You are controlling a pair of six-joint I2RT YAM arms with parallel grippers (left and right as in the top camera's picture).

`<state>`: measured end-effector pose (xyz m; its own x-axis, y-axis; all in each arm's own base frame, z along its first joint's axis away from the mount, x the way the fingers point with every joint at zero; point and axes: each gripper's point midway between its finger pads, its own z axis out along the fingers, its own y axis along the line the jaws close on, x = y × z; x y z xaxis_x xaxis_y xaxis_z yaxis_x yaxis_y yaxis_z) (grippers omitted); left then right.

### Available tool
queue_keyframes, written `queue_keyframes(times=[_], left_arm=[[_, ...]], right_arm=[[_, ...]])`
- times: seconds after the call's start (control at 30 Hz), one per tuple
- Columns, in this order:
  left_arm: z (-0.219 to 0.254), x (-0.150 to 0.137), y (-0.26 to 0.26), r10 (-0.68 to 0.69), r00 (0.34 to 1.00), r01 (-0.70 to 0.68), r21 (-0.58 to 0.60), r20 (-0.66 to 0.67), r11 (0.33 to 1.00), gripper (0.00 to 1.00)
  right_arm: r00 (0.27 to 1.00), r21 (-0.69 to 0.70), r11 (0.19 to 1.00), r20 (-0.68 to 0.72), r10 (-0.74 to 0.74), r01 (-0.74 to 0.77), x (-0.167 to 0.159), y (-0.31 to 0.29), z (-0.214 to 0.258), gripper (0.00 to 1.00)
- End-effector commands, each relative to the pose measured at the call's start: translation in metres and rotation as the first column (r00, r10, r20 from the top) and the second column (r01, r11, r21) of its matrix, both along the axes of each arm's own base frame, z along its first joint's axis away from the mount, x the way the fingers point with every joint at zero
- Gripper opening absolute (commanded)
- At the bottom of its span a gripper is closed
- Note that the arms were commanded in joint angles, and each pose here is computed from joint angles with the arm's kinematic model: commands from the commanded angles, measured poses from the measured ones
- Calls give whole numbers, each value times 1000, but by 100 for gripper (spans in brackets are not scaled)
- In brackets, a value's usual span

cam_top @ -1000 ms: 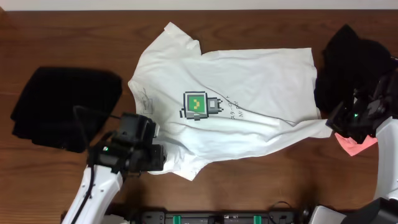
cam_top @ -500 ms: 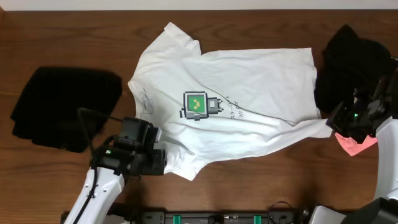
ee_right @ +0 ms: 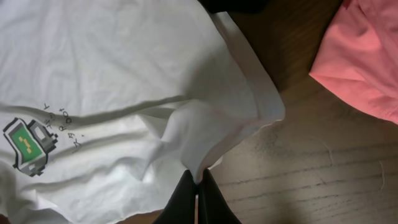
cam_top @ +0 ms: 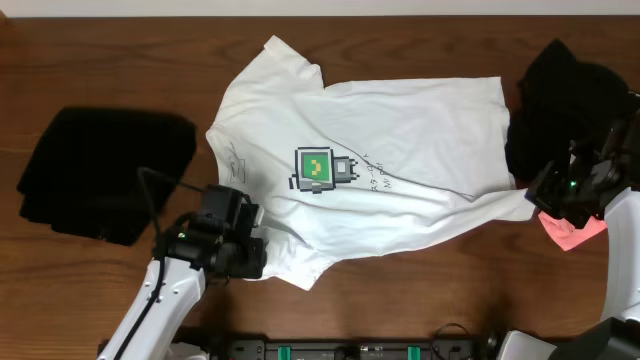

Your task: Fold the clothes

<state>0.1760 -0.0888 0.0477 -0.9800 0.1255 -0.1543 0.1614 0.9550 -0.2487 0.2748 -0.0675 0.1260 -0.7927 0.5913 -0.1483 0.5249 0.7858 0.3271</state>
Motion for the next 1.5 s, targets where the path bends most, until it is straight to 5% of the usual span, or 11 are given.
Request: queue_keyframes(times=[0.0,0.17,0.53,0.73,0.8,0.93,1.27,1.47], left_arm=[[-4,1,-5,-80,997,80,9,11,997,46],[-11,11,-1,-80,996,79,47,24,996,56],[-10,32,3,-141,983,128,108,121,986,55],[-8,18,-18,-131,989,134,-34,70,990,54],[-7,14,-23,-131,990,135,-69,52,988,44],[-5,6,-31,-92,996,92,-129,4,987,6],[46,-4,-35,-14,991,-7,-156,-132,988,6],[107,34,-41,0,1000,5,-174,28,985,6]], right_arm=[[999,-8,1000,28,20,-20,5,2,7,1],[999,-6,1000,24,21,-21,4,2,7,1],[999,-6,1000,24,20,-20,4,2,7,1],[999,-6,1000,25,20,-20,4,2,7,1],[999,-7,1000,25,20,-20,4,2,7,1],[999,-6,1000,24,20,-20,4,2,7,1],[999,-24,999,8,33,-33,1,1,5,1],[998,-48,997,1,66,-66,2,6,4,1]])
